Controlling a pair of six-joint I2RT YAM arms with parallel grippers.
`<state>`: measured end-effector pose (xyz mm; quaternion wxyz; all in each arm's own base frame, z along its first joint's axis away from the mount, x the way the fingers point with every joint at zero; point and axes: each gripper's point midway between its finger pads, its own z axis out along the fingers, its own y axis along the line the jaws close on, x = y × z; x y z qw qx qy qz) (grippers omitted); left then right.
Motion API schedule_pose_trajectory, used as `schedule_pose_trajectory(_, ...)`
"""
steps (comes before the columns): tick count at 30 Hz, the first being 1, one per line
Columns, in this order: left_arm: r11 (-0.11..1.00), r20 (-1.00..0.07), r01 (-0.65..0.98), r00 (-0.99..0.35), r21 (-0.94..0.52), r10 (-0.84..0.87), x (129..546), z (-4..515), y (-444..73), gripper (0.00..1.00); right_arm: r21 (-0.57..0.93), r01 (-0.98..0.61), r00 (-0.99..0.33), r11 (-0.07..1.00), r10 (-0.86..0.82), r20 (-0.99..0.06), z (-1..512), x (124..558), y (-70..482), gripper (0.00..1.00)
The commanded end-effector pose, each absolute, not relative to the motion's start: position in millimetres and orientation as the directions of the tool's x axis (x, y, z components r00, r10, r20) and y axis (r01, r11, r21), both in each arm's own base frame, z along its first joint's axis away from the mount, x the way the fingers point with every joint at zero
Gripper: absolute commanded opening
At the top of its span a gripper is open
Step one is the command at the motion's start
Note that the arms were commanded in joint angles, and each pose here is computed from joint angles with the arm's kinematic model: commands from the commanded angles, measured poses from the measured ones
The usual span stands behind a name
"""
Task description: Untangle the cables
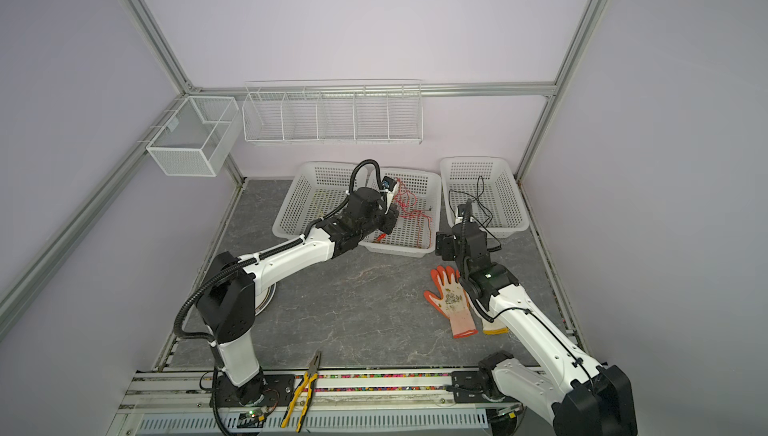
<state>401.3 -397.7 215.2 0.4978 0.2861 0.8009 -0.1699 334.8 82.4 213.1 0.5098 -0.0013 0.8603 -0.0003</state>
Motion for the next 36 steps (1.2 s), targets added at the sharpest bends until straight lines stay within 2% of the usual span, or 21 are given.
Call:
schedule_pose_trajectory(1, 0.796, -0.872, 0.605, -0.398, -0.016, 0.286, 405.6, 203.8, -400.2, 0.00, -0.025, 0.016, -0.483, 1.000, -0.014, -0.875, 208.2, 329.6, 74.7, 0.89)
schedule_pose_trajectory(5, 0.797, -0.843, 0.604, -0.442, -0.026, 0.308, 408.0, 187.3, -404.9, 0.02, -0.023, 0.012, -0.499, 1.000, -0.013, -0.867, 200.4, 327.7, 75.4, 0.89)
schedule_pose_trajectory(7, 0.799, -0.834, 0.601, -0.456, -0.031, 0.311, 408.8, 180.4, -406.7, 0.14, -0.021, 0.011, -0.507, 1.000, -0.012, -0.862, 197.1, 327.7, 76.1, 0.89)
schedule_pose_trajectory(12, 0.797, -0.846, 0.603, -0.445, -0.040, 0.295, 409.6, 176.4, -408.7, 0.29, -0.024, 0.019, -0.517, 1.000, -0.011, -0.856, 191.2, 327.2, 74.7, 0.89)
schedule_pose_trajectory(15, 0.788, -0.861, 0.614, -0.422, -0.043, 0.282, 408.2, 185.4, -409.8, 0.44, -0.032, 0.019, -0.521, 0.999, -0.017, -0.854, 186.8, 327.0, 73.9, 0.89)
schedule_pose_trajectory(17, 0.782, -0.874, 0.621, -0.404, -0.044, 0.271, 406.8, 194.9, -409.8, 0.62, -0.041, 0.021, -0.527, 0.999, -0.024, -0.849, 183.5, 327.4, 73.0, 0.89)
schedule_pose_trajectory(19, 0.779, -0.887, 0.625, -0.384, -0.046, 0.256, 404.9, 205.2, -407.9, 0.90, -0.052, 0.018, -0.534, 0.998, -0.034, -0.845, 180.5, 327.8, 72.6, 0.89)
schedule_pose_trajectory(21, 0.776, -0.902, 0.629, -0.358, -0.042, 0.241, 401.1, 218.0, -404.6, 1.00, -0.061, 0.019, -0.539, 0.998, -0.042, -0.841, 177.4, 328.2, 71.3, 0.89)
schedule_pose_trajectory(28, 0.793, -0.945, 0.610, -0.264, -0.009, 0.193, 385.4, 256.1, -376.5, 0.99, -0.086, 0.024, -0.537, 0.996, -0.059, -0.841, 172.4, 330.0, 67.2, 0.89)
schedule_pose_trajectory(36, 0.910, -0.960, 0.407, -0.217, 0.073, 0.174, 372.1, 270.7, -301.0, 0.99, -0.136, 0.056, -0.551, 0.989, -0.083, -0.830, 157.1, 340.6, 49.8, 0.89)
